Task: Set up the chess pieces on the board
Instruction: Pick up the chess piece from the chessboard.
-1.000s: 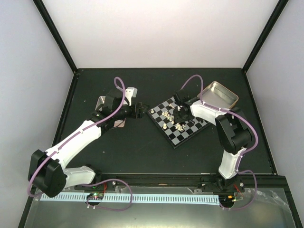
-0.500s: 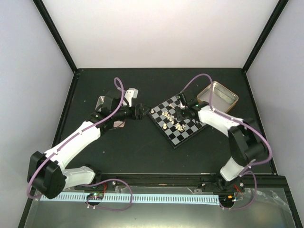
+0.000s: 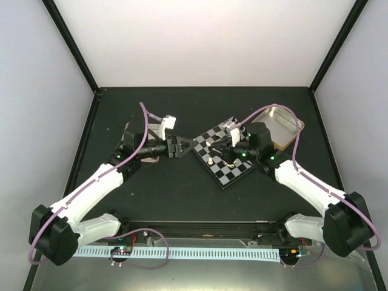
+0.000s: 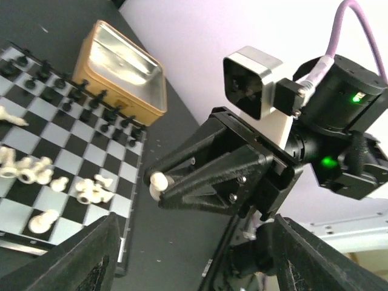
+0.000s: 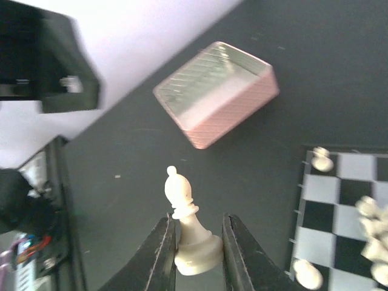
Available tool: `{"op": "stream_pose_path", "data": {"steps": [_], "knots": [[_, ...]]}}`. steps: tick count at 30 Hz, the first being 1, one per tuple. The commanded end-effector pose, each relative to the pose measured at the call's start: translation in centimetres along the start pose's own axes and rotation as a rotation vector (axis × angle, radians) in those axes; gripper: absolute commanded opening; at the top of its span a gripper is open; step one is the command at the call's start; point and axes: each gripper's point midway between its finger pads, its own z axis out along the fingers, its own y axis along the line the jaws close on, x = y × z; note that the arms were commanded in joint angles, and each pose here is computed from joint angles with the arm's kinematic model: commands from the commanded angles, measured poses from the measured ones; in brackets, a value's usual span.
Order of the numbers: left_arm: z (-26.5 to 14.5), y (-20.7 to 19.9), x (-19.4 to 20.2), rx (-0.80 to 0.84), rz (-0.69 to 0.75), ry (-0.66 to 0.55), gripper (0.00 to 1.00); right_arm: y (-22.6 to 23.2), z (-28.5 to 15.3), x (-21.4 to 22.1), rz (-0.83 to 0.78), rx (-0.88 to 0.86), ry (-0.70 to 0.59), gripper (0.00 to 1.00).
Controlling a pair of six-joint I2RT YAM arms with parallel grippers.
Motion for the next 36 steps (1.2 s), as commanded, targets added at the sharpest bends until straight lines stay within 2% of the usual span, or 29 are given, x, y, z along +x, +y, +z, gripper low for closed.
{"op": "stream_pose_path", "data": {"steps": [1,11,23,33,36], "knots": [[-0.5,-3.2,-0.3,0.163,0.014,0.016,0.69,5.7,-1.5,-1.9,-0.14,-0.263,-0.088,0.14],[0.7,-4.6,0.0,0.259,-0.019,0.078,0.52,8.2,-2.5,-1.9,-0.187,-0.39,-0.086,0.15],[2.2,-5.1,1.2,0.304,-0.006,0.155,0.4,7.9,-2.0,-2.0,-0.177,-0.39,-0.064,0.15],[2.7,-4.7,1.5,0.29,0.008,0.164,0.07,7.5,-1.7,-1.8,-0.163,-0.372,-0.057,0.15],[2.7,-4.7,1.5,0.287,0.017,0.163,0.03,7.4,-1.7,-1.9,-0.161,-0.359,-0.061,0.16]]}}
